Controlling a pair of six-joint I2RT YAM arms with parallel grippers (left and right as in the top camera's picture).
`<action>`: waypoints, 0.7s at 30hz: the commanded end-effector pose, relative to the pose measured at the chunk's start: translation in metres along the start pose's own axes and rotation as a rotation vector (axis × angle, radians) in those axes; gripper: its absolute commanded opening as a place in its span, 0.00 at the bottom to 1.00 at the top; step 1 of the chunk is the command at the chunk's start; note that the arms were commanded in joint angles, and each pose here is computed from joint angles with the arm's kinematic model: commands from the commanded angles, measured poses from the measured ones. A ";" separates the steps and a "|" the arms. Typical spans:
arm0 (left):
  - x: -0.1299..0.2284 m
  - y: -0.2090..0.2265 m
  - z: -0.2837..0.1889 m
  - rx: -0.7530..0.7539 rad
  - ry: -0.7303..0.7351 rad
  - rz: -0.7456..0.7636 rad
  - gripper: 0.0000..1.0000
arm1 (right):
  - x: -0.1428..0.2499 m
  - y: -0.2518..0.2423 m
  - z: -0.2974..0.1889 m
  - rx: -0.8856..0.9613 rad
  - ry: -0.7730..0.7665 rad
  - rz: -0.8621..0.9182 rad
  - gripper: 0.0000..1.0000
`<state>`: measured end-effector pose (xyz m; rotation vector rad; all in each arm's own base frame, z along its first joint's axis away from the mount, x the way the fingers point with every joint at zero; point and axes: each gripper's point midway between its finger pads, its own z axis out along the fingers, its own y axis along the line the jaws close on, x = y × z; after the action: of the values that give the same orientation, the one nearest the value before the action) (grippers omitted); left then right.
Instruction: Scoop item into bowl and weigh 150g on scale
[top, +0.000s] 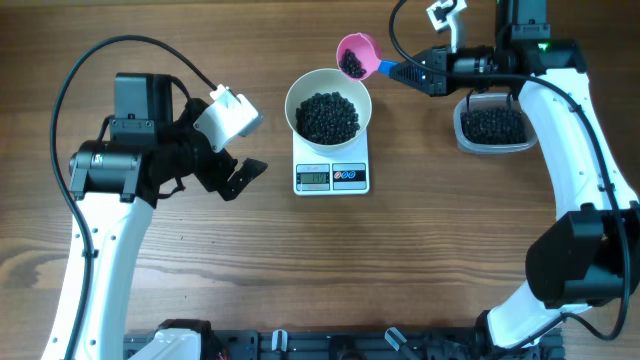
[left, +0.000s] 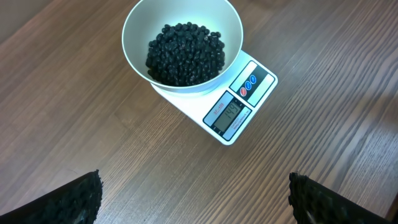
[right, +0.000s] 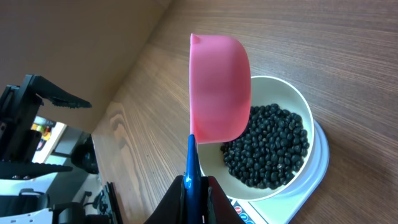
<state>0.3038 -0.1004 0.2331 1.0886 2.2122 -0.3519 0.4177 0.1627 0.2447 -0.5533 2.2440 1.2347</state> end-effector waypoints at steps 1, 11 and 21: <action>0.002 -0.001 0.003 0.009 0.004 -0.010 1.00 | -0.011 0.010 -0.009 0.015 -0.027 -0.069 0.04; 0.002 -0.001 0.003 0.009 0.004 -0.011 1.00 | -0.016 0.007 -0.008 0.035 -0.042 -0.065 0.04; 0.002 -0.001 0.003 0.009 0.004 -0.011 1.00 | -0.020 -0.023 -0.011 0.212 -0.033 -0.173 0.04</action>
<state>0.3038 -0.1004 0.2331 1.0886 2.2122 -0.3519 0.4370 0.1455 0.2282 -0.5491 2.2933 0.9962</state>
